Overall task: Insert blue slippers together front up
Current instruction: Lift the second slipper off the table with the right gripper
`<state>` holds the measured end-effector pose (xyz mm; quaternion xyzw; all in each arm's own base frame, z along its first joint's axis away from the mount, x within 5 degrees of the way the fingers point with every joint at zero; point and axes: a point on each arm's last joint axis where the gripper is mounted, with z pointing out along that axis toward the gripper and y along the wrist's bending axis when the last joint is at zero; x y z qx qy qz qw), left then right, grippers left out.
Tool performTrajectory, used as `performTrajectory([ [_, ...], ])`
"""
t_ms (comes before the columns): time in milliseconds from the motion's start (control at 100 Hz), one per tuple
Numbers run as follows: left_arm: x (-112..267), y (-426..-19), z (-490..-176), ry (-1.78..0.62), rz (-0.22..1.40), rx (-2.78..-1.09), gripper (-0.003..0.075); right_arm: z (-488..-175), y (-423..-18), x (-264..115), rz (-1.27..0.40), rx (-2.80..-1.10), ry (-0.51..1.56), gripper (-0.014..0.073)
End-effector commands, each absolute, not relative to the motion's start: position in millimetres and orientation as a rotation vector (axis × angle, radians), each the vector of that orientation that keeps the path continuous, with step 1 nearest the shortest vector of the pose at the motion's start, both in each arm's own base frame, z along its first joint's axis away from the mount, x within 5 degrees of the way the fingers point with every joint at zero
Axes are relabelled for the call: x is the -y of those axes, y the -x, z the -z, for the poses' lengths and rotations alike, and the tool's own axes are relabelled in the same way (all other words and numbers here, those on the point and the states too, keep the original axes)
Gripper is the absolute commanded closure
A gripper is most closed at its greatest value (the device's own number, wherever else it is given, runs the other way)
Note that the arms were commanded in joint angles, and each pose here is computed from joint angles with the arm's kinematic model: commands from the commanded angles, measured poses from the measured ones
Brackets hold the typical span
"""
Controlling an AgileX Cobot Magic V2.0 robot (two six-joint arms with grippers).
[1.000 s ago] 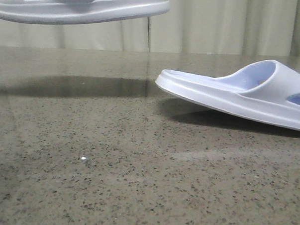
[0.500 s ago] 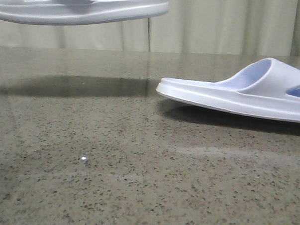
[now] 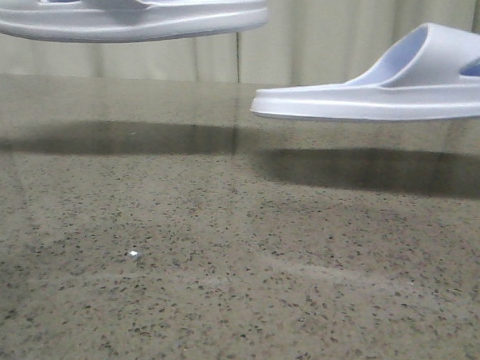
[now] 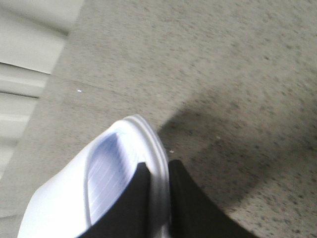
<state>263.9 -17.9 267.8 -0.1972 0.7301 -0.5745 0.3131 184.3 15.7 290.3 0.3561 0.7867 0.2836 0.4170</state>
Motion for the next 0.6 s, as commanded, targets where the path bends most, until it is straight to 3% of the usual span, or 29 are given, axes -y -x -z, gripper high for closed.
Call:
performTrajectory([
  [0, 18.3, -262.8, -291.0, 0.485, 1.592, -1.802, 0.0704, -319.5, -185.4, -14.2, -0.726, -1.854, -0.819, 0.0696],
  [310, 18.3, -262.9, -290.3, 0.486, 1.585, -1.809, 0.0704, -361.7, -173.1, -14.3, -0.744, -1.734, -0.706, 0.0696],
  [590, 18.4, -262.7, -289.8, 0.482, 1.58, -1.816, 0.0704, -367.9, -169.0, -15.0, -0.743, -1.731, -0.681, 0.0696],
])
